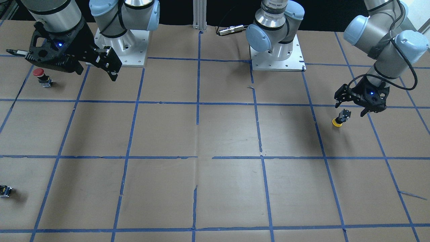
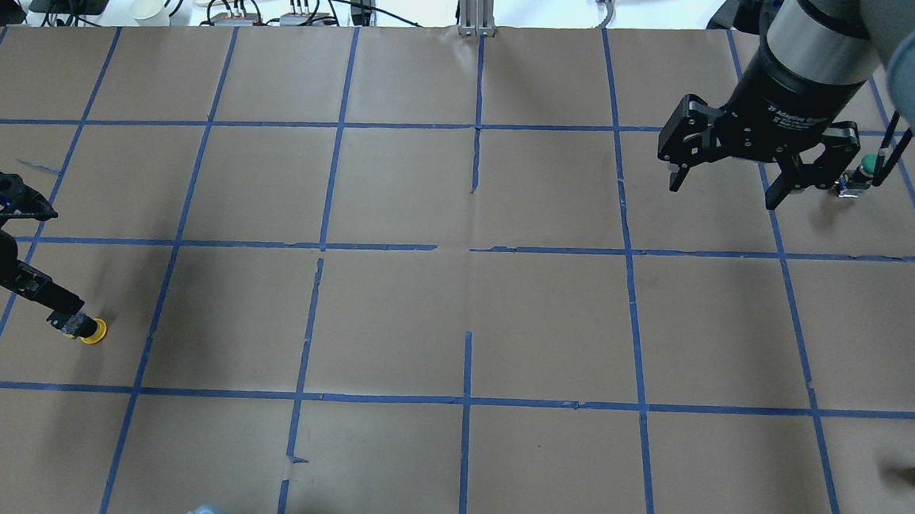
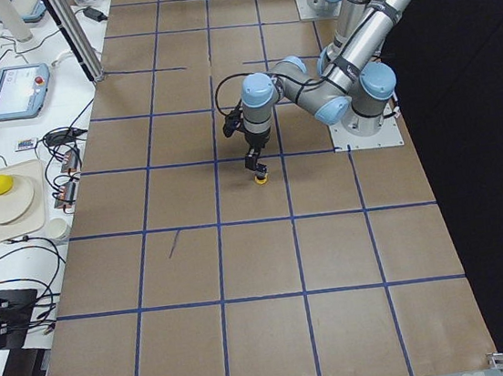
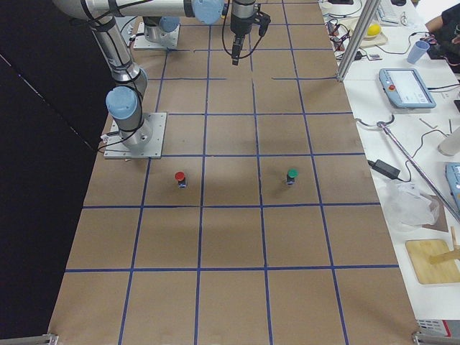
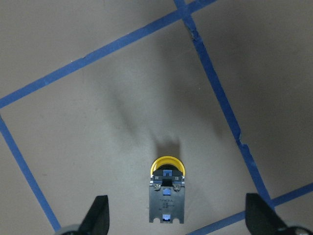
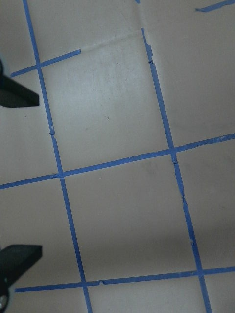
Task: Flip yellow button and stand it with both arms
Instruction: 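Close the left gripper on the yellow button's base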
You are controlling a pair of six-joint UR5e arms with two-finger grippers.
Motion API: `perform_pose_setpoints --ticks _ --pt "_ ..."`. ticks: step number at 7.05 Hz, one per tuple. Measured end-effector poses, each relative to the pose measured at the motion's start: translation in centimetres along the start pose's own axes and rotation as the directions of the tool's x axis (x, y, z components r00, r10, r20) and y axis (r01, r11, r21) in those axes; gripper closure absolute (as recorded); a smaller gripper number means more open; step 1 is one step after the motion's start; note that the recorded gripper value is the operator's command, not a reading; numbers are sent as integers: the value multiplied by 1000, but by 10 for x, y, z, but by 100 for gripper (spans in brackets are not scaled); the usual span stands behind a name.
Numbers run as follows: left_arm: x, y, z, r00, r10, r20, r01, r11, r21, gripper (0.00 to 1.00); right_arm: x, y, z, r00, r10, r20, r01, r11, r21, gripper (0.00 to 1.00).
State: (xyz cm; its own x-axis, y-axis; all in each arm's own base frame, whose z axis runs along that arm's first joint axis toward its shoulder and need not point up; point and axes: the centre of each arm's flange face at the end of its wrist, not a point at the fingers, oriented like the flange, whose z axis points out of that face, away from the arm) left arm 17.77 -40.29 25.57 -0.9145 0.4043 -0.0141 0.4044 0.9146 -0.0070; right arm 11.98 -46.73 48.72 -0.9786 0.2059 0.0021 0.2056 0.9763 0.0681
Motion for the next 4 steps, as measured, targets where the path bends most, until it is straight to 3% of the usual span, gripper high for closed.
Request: perform_pose_setpoints --ticks 4 --pt "-17 18 33 997 -69 -16 69 998 -7 15 -1 1 12 1000 -19 0 19 1000 -23 0"
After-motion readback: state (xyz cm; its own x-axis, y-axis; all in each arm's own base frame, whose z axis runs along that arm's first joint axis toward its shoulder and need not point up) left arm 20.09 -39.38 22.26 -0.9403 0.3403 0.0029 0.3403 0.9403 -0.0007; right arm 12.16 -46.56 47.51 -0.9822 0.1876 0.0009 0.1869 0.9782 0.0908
